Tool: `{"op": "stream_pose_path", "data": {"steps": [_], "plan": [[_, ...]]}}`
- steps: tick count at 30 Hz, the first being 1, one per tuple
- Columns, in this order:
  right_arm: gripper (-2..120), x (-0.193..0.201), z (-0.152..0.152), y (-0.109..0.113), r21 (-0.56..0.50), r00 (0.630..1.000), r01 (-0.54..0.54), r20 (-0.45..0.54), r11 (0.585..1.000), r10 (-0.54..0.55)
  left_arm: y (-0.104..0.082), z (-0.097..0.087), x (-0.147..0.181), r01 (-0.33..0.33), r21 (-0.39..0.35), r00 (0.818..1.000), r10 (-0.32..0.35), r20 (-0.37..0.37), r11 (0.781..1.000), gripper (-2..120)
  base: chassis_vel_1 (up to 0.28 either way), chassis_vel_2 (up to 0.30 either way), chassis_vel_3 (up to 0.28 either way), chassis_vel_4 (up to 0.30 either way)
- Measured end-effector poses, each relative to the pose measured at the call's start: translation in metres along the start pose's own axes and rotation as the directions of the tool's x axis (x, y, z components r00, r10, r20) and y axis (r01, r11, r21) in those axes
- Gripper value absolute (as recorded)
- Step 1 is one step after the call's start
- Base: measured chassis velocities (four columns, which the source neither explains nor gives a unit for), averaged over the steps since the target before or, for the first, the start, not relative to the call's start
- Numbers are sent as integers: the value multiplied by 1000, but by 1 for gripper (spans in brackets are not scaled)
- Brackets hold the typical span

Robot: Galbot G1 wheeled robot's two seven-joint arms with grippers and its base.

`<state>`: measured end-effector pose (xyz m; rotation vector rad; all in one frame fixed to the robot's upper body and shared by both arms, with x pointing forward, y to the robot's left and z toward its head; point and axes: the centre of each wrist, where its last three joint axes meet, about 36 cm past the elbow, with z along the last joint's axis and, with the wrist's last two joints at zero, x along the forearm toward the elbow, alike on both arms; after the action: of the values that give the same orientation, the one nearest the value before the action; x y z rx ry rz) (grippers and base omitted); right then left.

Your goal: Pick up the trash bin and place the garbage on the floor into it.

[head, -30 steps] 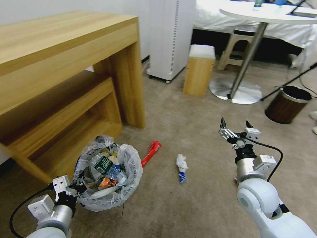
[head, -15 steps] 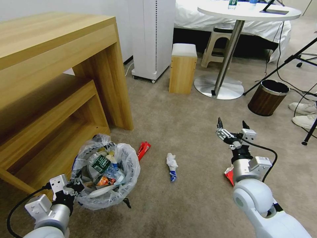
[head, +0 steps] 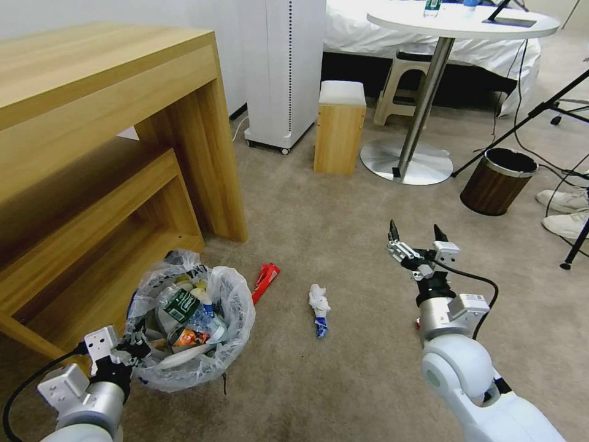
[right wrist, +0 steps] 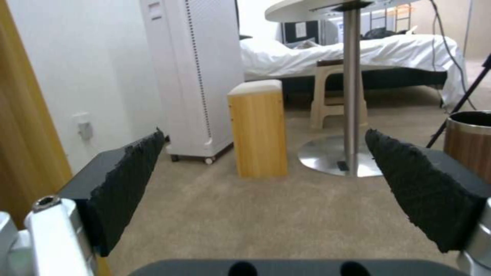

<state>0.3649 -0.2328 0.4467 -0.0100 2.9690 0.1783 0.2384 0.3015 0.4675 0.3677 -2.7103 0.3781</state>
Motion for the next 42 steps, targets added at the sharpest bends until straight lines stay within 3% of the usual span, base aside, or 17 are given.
{"op": "stream_pose_path", "data": {"steps": [21,33,42], "plan": [[100,-6,5,7,13,999,35,-12,999,-34,0,1,3,17,8,1000,-17,5,1000,0,-30,29,28,-29],[100,-8,12,11,-3,998,55,4,998,-55,15,1,-12,60,4,998,-60,-3,998,0,-59,58,58,-51],[100,-12,17,10,-4,998,61,6,998,-61,29,-8,-26,92,0,994,-92,-61,996,0,0,0,0,0]]}}
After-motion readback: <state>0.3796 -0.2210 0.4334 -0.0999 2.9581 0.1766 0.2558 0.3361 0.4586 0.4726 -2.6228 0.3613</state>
